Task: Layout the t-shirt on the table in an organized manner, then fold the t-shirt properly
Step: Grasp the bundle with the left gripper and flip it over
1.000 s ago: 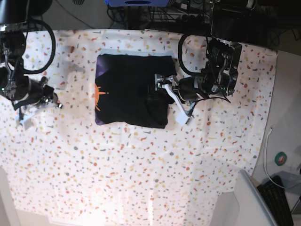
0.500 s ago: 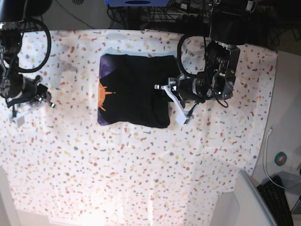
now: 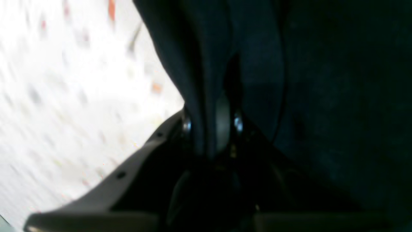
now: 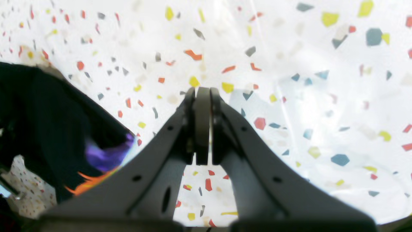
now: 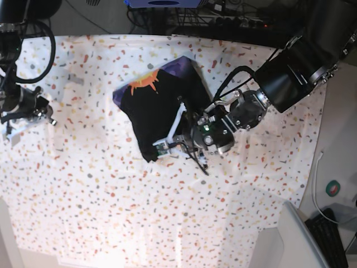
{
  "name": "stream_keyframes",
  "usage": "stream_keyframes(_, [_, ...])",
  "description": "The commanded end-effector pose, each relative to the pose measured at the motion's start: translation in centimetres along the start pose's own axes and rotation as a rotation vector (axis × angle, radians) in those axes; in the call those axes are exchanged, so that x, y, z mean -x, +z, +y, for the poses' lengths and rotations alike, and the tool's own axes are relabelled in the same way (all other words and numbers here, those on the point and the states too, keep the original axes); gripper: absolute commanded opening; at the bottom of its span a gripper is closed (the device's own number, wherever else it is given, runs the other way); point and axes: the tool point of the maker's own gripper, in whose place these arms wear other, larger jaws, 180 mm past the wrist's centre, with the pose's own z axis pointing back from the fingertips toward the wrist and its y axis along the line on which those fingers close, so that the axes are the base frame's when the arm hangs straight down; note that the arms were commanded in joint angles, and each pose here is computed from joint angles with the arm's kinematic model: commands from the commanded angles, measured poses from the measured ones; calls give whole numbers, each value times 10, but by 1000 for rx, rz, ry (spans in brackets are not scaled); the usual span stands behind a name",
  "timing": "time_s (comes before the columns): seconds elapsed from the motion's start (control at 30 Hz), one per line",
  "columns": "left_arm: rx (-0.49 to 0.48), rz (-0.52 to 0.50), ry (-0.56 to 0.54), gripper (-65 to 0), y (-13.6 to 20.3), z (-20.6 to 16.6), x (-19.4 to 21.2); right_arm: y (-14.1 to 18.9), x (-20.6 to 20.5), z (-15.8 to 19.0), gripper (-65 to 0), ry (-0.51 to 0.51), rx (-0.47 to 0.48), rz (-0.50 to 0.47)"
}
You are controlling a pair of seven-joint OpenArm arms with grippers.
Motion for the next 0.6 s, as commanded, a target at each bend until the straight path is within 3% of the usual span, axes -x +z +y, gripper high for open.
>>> stream_keyframes(0.0, [-6, -63, -61, -650, 2, 0, -31, 5, -8, -1, -650, 15, -1, -27])
stream_keyframes(0.23, [-46, -174, -290, -650, -2, -25, -91, 4, 3, -8, -650, 12, 14, -5])
stream_keyframes(0.37, [14, -173, -397, -650, -2, -42, -100, 3, 9, -7, -650, 15, 12, 8])
stream_keyframes(0.57, [12, -166, -431, -650, -2, -43, -102, 3, 11, -10, -650, 9, 16, 10])
